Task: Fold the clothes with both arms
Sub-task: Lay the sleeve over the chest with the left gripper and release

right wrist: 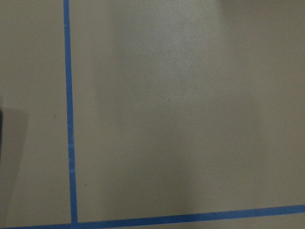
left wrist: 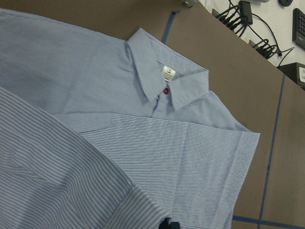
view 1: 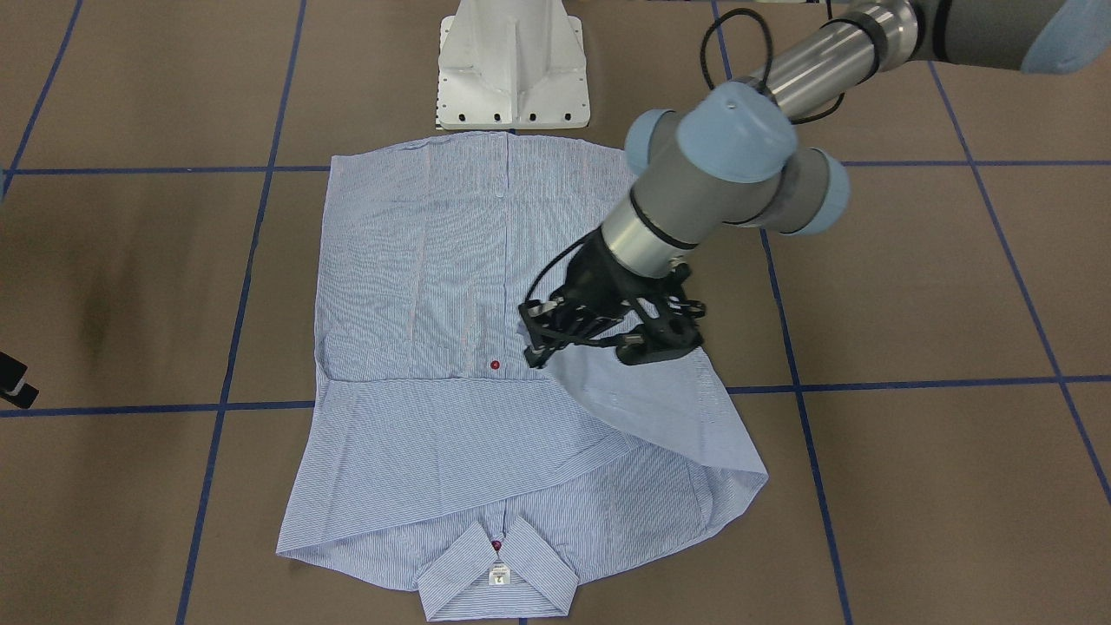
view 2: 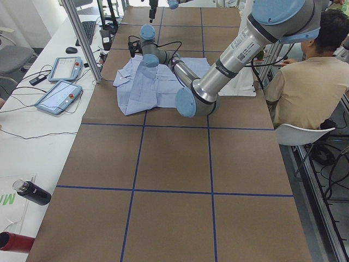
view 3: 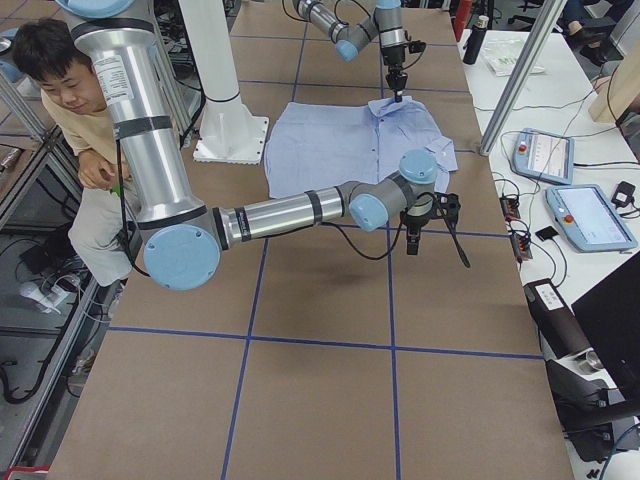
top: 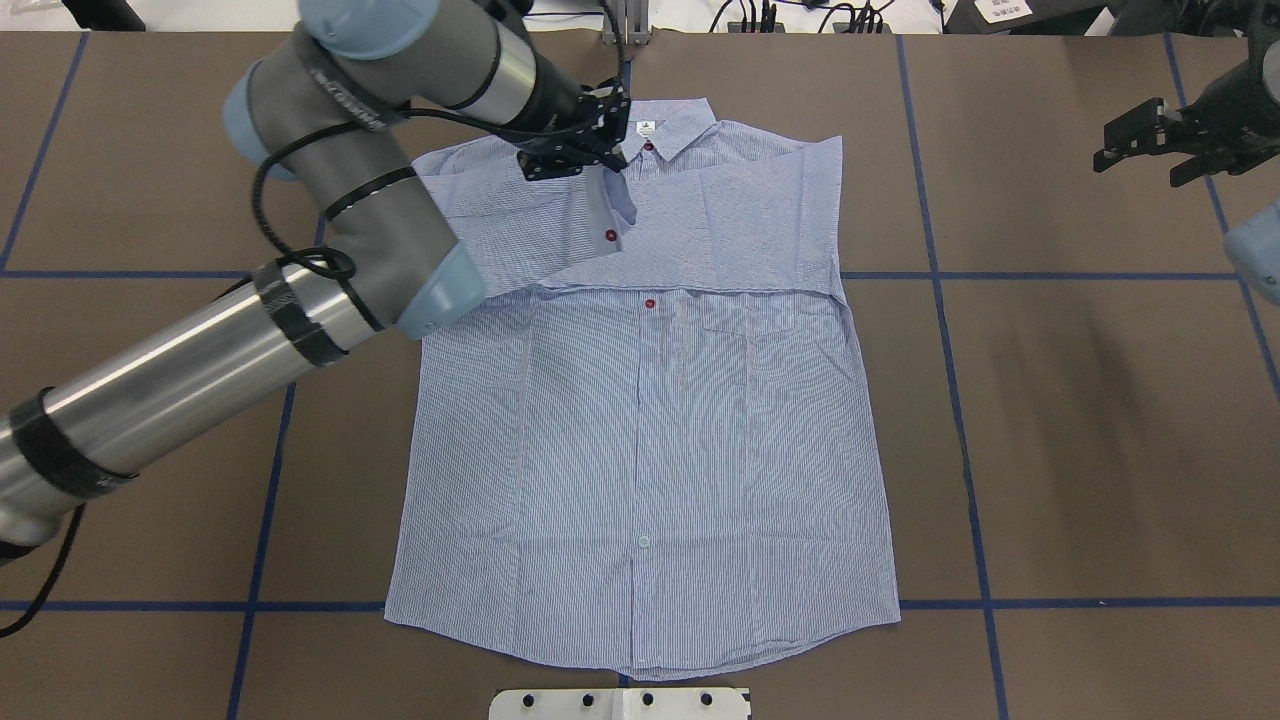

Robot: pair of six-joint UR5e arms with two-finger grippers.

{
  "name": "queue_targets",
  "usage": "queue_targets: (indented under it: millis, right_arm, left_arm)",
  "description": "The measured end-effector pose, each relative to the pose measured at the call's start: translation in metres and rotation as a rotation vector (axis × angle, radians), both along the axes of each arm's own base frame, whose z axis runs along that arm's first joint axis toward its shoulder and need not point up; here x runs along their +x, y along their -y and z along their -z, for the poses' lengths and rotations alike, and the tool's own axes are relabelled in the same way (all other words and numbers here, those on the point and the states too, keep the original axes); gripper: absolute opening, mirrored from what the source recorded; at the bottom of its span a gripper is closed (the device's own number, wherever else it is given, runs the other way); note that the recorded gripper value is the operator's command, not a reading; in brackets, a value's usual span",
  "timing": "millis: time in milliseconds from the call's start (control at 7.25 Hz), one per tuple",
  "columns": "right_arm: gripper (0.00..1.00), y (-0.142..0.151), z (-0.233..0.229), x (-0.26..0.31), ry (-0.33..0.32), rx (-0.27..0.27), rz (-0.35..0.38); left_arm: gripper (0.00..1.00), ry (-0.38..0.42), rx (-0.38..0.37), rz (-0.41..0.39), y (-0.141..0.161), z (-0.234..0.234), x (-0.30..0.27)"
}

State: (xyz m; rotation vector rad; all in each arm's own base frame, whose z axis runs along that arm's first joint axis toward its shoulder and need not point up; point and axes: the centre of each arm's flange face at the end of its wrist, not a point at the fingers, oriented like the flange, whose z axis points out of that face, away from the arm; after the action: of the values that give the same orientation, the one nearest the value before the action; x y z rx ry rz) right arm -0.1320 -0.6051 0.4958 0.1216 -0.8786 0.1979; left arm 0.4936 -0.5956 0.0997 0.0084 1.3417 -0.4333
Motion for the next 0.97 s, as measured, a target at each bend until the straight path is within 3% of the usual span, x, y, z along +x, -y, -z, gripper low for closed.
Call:
queue_targets:
  millis: [276, 965]
  right_arm:
    - [1.00, -0.002, -0.007, 0.004, -0.005, -0.007, -0.003]
    - [1.00, -0.005, -0.011, 0.006, -0.009, -0.013, -0.007]
  left_arm:
    - [0.00, 0.003, -0.017, 0.018, -0.013, 0.039, 0.053]
    - [0.00, 0.002, -0.005, 0.029, -0.041, 0.050, 0.096]
